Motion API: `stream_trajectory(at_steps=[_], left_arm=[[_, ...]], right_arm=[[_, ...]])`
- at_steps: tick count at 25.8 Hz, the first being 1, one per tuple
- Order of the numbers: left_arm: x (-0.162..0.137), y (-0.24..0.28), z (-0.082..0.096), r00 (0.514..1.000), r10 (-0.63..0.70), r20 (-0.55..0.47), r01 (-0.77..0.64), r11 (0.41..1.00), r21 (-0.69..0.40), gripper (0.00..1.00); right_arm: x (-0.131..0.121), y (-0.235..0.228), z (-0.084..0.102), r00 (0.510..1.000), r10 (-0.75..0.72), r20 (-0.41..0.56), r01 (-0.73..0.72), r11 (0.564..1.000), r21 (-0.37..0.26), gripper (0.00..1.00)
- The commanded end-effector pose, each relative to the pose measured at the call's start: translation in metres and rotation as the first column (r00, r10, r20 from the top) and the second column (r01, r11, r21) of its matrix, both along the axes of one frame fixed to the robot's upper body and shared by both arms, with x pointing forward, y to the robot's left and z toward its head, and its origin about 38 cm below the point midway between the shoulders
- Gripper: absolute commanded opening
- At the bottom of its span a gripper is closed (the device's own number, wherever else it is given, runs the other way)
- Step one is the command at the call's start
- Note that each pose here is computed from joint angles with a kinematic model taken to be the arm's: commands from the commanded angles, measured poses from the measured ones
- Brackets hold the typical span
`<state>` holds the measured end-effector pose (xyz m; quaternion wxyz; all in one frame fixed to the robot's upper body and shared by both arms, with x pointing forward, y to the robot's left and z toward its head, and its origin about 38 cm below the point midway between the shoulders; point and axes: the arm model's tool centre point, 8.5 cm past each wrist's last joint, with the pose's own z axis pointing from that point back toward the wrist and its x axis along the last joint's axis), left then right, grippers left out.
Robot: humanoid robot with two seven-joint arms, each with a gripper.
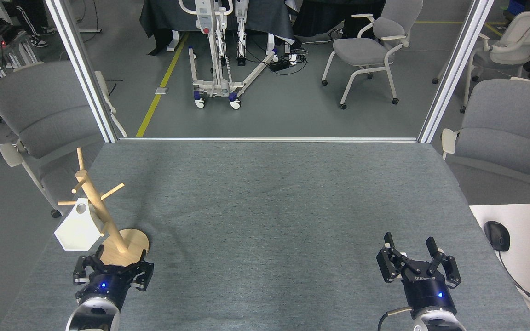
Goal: Hang cup on storage rack
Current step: 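Open the left gripper and withdraw it from the hanging cup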
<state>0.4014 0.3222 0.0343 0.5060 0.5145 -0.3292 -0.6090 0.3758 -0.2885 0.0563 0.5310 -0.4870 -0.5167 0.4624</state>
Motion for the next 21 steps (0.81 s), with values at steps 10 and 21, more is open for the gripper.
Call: stream_trajectory(at_steps=[10, 21], left_arm=[[0.042, -0.145, 0.054, 0.946, -0.176, 0.273, 0.221, 0.965, -0.145, 0.99], [0.025, -0.163, 0.07, 0.914, -0.134, 0.382, 0.241, 0.939, -0.246, 0.99]], right_arm=[[0.001, -0.003, 0.002, 1.0, -0.004, 0.003, 0.004, 1.0, -0.004, 0.99], [0.022, 0.01, 0.012, 0.999, 0.004, 0.034, -0.006, 0.999, 0.04, 0.99]])
